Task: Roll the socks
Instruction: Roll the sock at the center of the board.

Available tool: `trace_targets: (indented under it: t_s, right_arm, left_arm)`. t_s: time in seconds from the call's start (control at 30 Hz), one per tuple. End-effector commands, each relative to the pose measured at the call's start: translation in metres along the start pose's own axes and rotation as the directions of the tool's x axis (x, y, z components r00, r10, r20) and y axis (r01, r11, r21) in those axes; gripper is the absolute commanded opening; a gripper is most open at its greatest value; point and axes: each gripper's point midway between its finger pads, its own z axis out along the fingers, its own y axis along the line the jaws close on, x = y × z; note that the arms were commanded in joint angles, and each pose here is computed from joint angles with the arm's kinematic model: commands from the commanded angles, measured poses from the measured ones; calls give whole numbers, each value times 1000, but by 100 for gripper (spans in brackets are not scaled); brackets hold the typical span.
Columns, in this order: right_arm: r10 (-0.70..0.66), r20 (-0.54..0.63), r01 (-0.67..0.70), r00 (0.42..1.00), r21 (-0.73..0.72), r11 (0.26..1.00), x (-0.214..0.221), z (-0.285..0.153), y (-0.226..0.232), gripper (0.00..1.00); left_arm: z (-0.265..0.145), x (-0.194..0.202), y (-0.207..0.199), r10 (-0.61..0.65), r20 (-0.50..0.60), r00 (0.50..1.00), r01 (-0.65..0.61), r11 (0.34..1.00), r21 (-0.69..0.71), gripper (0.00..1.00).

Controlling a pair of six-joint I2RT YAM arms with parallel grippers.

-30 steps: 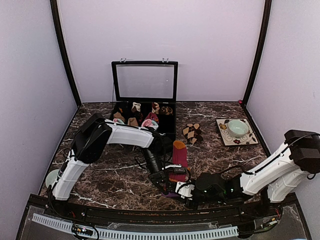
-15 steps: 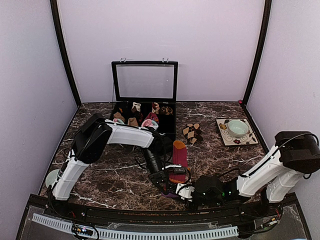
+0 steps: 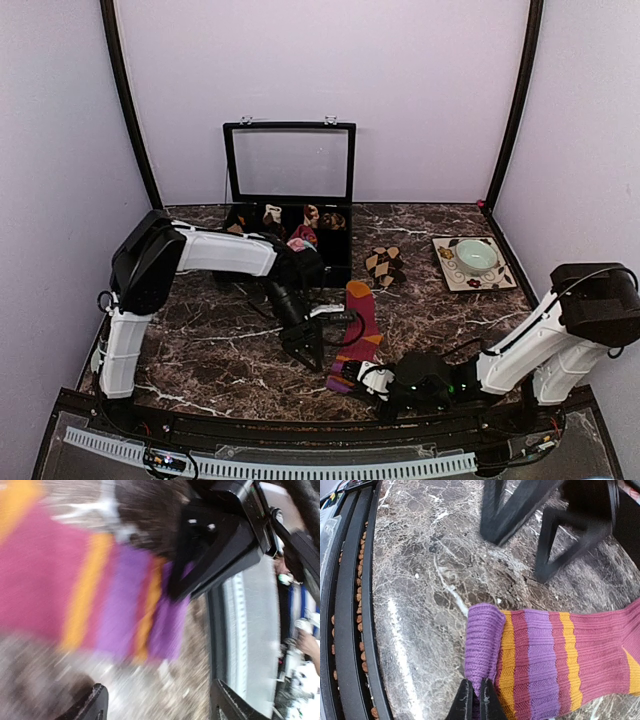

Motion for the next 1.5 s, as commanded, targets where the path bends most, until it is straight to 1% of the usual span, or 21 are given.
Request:
trace_targets:
  t_s: [0.0,0.07,0.17,0.27,0.33,0.43,0.53,0.63,0.7,0.73,0.83,0.93,0.97,1.07,1.17,1.27,1.47]
  right_arm:
    - [77,-96,-78,992,-11,997,31,-7,0,0]
    - [95,-110,-96,989,-6,995,36,-7,-2,0]
    - [139,-88,-141,986,-14,990,27,-11,-6,0]
    - [179,-90,-183,980,-30,983,24,-12,-9,0]
    - [212,-98,-217,972,-41,975,23,-12,-12,0]
    - [267,-122,-274,956,-46,961,26,-11,-16,0]
    - [326,-141,-335,935,-52,941,28,-11,-19,0]
    - [363,-162,-376,918,-59,925,28,-9,-20,0]
    - [393,-173,-410,903,-71,909,29,-9,-21,0]
    - [412,-177,-429,894,-72,900,30,-9,-22,0]
    - [470,-188,-490,863,-81,868,33,-10,-27,0]
    - [516,-185,-537,836,-84,839,35,-11,-31,0]
    - [524,-185,-546,831,-91,833,34,-11,-32,0]
    - [545,-210,-572,812,-102,814,38,-10,-31,0]
    - [565,-259,-606,783,-116,787,49,-6,-26,0]
    - [588,-286,-638,757,-122,761,54,-4,-26,0]
    - [659,-302,-713,688,-116,691,61,-5,-34,0]
  left_arm:
    - [-46,-2,10,141,59,988,-125,968,-220,73]
    - [-47,2,5,179,77,981,-156,957,-244,73]
    - [-53,-6,-5,232,121,965,-195,946,-259,73]
    - [-55,-16,-19,289,154,945,-247,937,-246,69]
    - [-50,-18,-27,349,138,927,-308,917,-254,66]
    - [-33,-16,-40,439,83,895,-408,878,-248,62]
    - [-13,-13,-47,484,34,875,-464,855,-232,59]
    - [-3,-13,-47,500,28,866,-480,845,-237,52]
    - [-2,-19,-45,524,49,850,-495,828,-263,48]
    - [-2,-21,-44,534,57,844,-501,821,-273,47]
    - [-1,-25,-47,566,70,822,-525,799,-292,47]
    - [5,-27,-42,569,69,820,-530,798,-289,48]
    - [5,-27,-34,566,42,823,-526,789,-319,48]
    - [5,-33,-30,578,47,814,-530,775,-345,48]
    - [7,-36,-30,594,42,803,-546,762,-350,48]
    - [12,-35,-28,599,22,801,-555,756,-348,48]
    - [24,-22,-15,597,-36,802,-569,743,-353,47]
